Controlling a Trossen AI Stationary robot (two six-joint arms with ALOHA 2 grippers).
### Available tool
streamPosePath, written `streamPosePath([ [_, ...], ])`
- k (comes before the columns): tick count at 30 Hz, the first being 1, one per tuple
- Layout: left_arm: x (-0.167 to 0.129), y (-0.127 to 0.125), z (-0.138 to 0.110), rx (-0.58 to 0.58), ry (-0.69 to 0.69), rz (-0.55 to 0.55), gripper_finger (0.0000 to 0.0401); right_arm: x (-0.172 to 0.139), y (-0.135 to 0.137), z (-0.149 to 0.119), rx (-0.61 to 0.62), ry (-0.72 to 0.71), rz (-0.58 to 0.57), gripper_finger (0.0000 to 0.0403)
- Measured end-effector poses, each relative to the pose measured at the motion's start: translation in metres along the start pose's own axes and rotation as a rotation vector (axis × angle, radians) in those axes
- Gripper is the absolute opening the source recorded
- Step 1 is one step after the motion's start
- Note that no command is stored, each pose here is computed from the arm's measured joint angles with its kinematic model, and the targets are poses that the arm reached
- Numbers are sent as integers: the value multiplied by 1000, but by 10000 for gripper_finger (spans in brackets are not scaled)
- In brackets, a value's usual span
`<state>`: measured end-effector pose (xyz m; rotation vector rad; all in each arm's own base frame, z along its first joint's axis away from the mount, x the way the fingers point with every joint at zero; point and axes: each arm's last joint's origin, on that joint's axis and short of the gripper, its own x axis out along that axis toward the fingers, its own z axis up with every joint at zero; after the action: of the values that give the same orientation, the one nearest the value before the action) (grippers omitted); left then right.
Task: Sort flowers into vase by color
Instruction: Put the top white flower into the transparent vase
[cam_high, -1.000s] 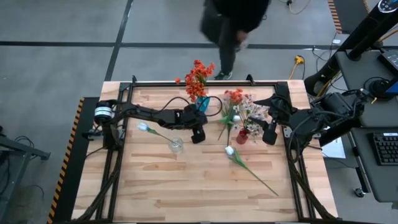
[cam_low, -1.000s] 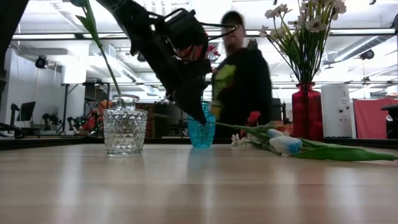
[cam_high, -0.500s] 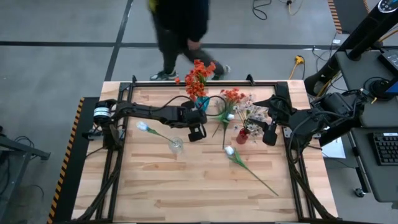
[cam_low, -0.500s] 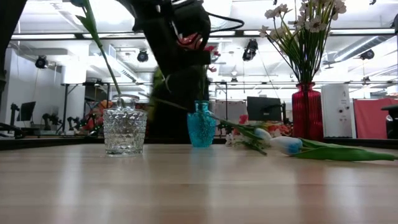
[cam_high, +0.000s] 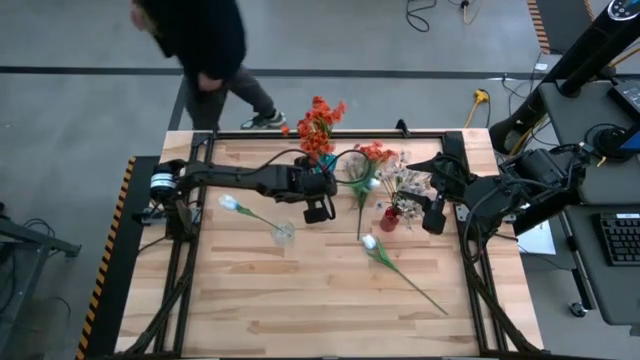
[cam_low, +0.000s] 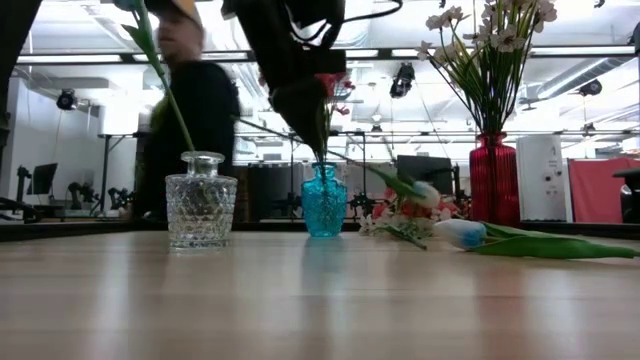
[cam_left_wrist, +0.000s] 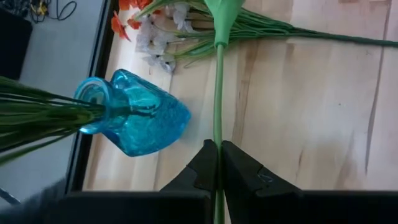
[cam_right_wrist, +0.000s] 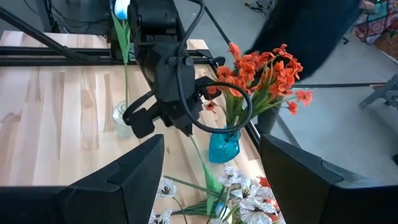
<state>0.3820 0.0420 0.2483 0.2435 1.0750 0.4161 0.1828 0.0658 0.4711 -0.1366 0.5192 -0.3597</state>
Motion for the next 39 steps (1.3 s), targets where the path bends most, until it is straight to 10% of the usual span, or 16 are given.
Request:
streamPosePath([
  [39,-89,34,22,150,150,-146,0,0,1,0,-8,7,26,256],
])
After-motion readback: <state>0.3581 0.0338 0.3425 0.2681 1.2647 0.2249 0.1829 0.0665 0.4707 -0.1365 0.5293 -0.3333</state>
